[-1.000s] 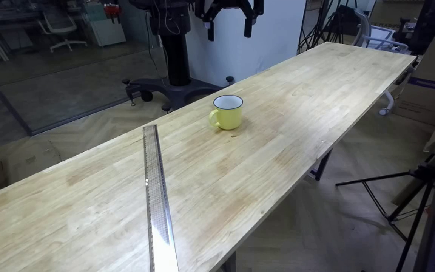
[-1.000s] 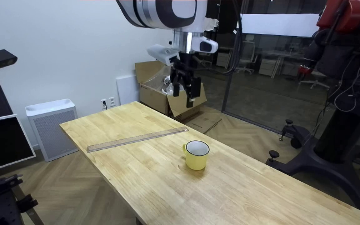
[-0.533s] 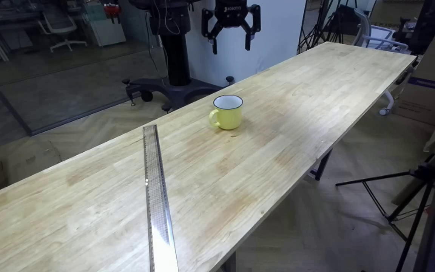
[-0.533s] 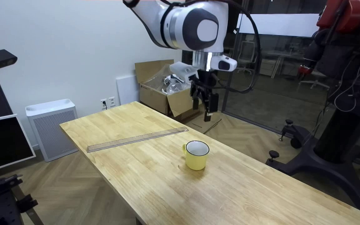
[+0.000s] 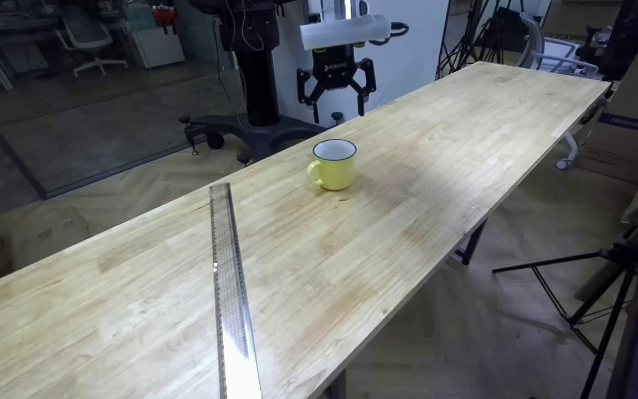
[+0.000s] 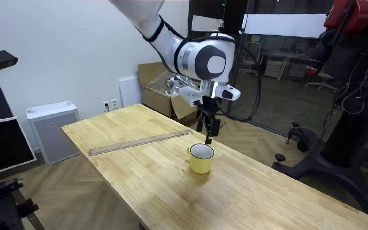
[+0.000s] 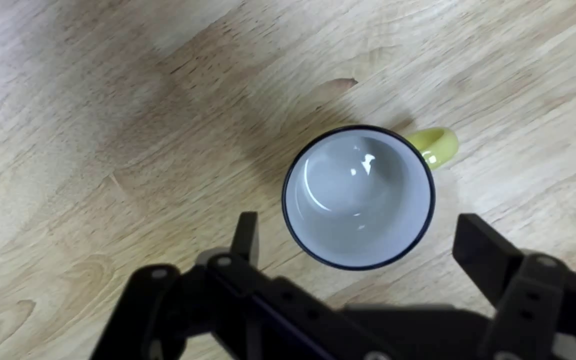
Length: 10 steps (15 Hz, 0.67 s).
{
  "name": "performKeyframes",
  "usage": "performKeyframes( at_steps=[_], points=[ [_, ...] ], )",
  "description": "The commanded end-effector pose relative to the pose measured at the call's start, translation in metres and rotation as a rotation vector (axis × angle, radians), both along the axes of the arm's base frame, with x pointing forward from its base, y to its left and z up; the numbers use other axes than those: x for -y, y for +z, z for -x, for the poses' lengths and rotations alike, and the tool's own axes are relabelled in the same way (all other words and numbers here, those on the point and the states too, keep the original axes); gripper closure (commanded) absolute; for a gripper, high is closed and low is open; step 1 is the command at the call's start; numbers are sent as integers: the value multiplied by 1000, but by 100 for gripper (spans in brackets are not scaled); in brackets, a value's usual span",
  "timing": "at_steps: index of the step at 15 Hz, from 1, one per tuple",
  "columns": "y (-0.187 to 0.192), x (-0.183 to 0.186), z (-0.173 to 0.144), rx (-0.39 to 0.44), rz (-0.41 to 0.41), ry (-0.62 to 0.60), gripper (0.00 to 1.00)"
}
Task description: Move the cup forward
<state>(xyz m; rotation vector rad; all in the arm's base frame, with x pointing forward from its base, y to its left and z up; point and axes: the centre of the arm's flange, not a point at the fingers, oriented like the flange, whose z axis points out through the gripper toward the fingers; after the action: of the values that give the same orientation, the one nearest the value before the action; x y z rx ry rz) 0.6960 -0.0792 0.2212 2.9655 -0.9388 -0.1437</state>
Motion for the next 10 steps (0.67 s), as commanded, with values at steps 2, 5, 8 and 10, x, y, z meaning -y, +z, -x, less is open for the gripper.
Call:
performKeyframes(
  at_steps=[2, 5, 8, 10],
  points=[
    [-15, -2, -17, -40, -7, -57, 0],
    [-28, -2, -24, -23, -10, -29, 0],
    [-43, -5, -29, -47, -37, -37, 0],
    [-42, -5, -12, -42, -22, -19, 0]
  ],
)
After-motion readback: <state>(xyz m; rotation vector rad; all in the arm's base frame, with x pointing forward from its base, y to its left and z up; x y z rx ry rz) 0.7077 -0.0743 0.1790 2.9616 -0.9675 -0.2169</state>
